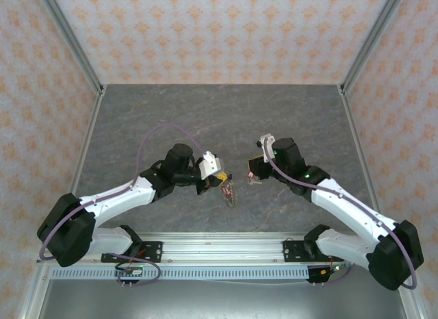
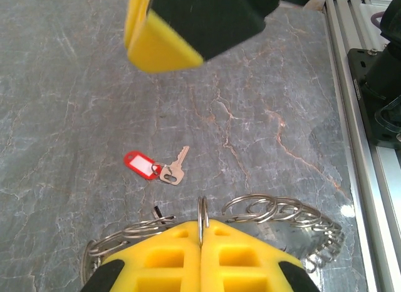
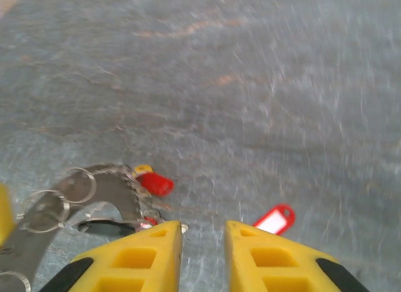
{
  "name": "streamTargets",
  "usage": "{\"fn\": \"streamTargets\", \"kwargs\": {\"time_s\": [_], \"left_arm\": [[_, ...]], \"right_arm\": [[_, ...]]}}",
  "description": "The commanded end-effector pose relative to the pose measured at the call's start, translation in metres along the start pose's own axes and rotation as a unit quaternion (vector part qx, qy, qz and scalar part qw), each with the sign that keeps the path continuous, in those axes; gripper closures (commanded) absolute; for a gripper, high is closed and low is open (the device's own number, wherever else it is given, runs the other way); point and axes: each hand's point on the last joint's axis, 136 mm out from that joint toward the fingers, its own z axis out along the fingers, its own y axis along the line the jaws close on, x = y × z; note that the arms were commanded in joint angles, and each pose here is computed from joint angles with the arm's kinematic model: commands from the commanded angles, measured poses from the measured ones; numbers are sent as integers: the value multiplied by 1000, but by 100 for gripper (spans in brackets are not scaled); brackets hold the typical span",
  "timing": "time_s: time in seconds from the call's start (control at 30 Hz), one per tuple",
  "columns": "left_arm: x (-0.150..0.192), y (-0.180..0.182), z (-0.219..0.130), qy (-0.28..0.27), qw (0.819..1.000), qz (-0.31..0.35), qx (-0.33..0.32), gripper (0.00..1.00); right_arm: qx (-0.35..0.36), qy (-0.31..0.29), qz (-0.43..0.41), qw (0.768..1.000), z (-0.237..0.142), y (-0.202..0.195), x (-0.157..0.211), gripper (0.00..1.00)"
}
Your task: Put the keys on the keyring
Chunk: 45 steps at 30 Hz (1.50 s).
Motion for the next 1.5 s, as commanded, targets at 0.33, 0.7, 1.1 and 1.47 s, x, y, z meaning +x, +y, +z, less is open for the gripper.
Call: {"fn": "streamTargets", "kwargs": {"time_s": [0.33,0.7,1.1,1.47], "left_arm": [[-14,9,-1,-27,999,13,-20,100],[-12,7,-3,-19,1000,14,-20,100],[-12,8,-3,-15,1000,15,-20,100],[-10,6,-2,-11,1000,17,-13,100]], "right_arm": [[143,205,167,954,44,-44,71,69],[139,256,176,940,77,-42,83,69],[139,245,165,945,82,-45,80,100],[-21,51,-52,997,13,10,17,100]]}}
